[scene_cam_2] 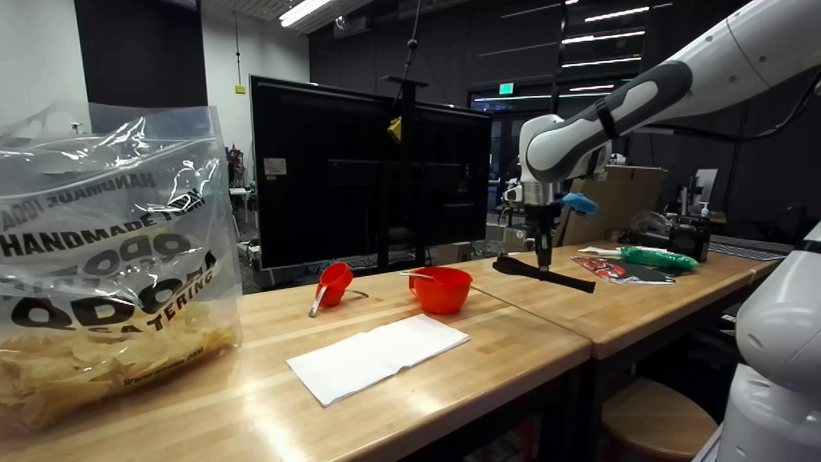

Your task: Move the black tongs to the right

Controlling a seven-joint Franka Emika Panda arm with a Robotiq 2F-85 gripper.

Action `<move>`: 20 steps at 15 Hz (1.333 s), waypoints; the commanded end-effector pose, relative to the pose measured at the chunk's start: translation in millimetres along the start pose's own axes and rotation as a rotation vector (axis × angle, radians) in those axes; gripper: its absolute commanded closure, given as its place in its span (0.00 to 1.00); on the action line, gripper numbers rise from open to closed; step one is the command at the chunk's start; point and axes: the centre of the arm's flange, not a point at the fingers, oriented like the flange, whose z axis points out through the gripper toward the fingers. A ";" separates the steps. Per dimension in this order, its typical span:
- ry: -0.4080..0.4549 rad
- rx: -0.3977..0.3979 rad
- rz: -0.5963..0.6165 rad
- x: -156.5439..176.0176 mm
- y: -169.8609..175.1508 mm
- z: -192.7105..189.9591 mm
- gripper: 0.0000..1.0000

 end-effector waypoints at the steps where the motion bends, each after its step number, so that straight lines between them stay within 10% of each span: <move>1: 0.019 -0.011 0.044 11.3 22.0 -14.0 0.99; 20: 0.024 -0.016 0.130 76.1 135.8 -32.9 0.99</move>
